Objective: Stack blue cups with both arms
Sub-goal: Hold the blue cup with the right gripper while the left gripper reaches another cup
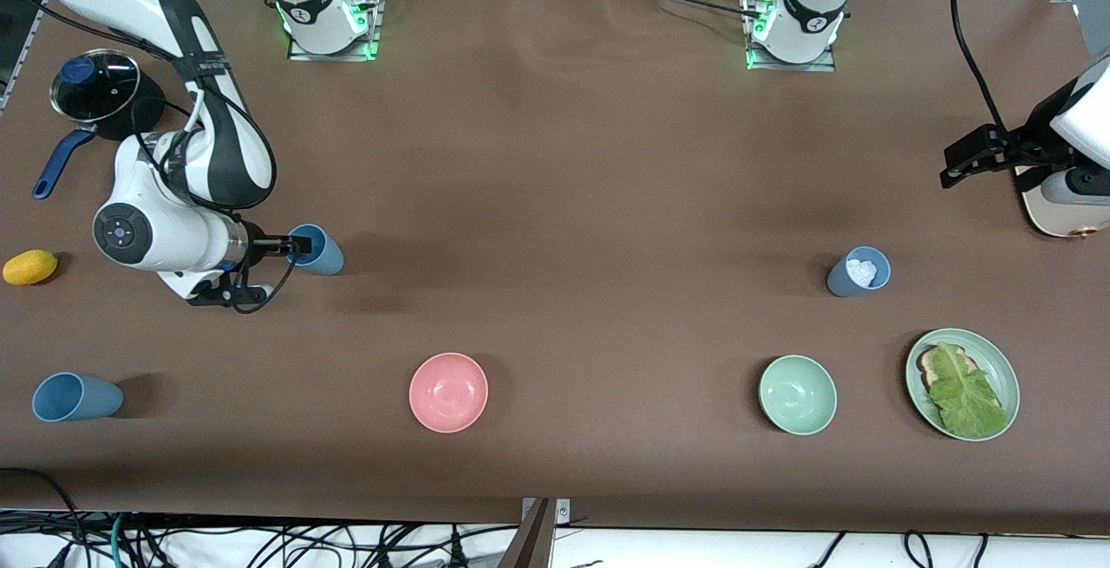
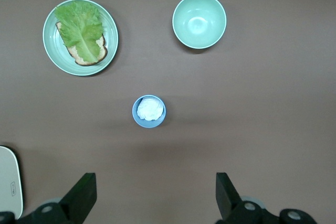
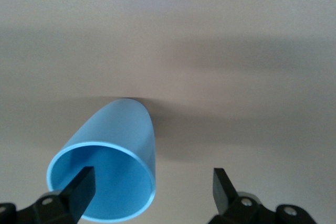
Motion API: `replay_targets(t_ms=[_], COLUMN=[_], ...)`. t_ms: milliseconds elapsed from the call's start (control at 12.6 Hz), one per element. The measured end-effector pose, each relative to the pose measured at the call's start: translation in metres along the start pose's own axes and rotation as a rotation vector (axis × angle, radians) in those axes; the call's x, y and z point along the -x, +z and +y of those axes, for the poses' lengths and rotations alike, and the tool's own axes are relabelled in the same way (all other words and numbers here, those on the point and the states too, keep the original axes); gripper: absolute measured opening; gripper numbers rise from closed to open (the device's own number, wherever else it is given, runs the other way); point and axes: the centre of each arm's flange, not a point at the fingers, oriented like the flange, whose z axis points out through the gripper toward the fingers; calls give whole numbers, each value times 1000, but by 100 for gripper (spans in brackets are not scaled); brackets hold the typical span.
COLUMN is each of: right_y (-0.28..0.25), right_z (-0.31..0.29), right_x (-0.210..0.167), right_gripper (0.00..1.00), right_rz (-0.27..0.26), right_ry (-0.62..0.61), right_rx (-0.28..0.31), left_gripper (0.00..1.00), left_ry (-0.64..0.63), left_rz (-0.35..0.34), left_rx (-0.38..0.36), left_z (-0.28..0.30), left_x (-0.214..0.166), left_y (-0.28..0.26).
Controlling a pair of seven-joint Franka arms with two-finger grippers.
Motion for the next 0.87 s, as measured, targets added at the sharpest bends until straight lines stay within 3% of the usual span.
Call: replay_targets(t_ms=[874], right_y=[12], right_z=[2], right_x=[4], right_gripper=[96], right_rz=[3], right_ry=[4], right_rx=[1], left_gripper=[100], left_ry=[-2], left_rz=[-3], left_rx=[0], left_z=[-1], left_x=[0], left_y=[1])
